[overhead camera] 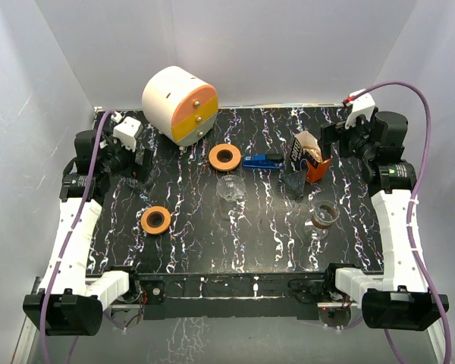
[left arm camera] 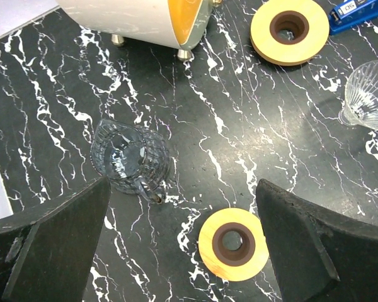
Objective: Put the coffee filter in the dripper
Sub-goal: Move the coffee server to the center of the board.
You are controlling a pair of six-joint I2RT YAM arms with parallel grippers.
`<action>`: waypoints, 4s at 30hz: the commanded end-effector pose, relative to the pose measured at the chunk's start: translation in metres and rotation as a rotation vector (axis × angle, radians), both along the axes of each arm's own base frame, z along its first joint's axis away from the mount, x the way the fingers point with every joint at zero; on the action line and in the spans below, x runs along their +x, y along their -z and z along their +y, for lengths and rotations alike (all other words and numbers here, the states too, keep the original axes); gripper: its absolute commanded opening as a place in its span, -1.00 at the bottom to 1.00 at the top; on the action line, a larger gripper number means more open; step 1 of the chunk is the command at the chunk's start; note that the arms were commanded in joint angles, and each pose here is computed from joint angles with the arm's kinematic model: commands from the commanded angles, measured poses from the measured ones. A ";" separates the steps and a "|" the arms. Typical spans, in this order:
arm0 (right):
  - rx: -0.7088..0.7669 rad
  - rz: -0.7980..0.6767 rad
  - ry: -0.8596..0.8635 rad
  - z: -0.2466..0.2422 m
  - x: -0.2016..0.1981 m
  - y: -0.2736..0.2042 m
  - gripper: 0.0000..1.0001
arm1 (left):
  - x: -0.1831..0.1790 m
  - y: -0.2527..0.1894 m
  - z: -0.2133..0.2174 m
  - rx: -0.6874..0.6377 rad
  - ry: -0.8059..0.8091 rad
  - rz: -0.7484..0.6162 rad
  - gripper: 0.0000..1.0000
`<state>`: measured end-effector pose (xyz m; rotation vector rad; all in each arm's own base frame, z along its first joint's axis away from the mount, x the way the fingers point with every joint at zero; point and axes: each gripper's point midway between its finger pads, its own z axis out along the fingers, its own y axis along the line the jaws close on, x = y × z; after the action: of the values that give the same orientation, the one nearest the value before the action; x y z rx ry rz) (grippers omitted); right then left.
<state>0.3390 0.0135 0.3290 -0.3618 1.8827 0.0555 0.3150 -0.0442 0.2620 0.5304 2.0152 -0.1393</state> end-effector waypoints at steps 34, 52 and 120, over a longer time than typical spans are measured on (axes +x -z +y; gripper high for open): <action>-0.246 0.642 -0.095 -0.034 -0.127 0.163 0.24 | -0.007 0.039 0.012 -0.080 0.037 0.165 0.93; -0.152 0.725 -0.170 -0.019 -0.113 0.199 -0.71 | -0.013 0.032 0.010 -0.118 0.038 0.141 0.93; -0.399 0.403 -0.963 0.296 -0.103 0.141 0.24 | -0.029 0.090 0.017 -0.141 0.045 0.291 0.93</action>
<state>0.2304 0.2998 0.1430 -1.6262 2.0936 0.3964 0.2878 -0.0223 0.1648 0.4752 2.3002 -0.3809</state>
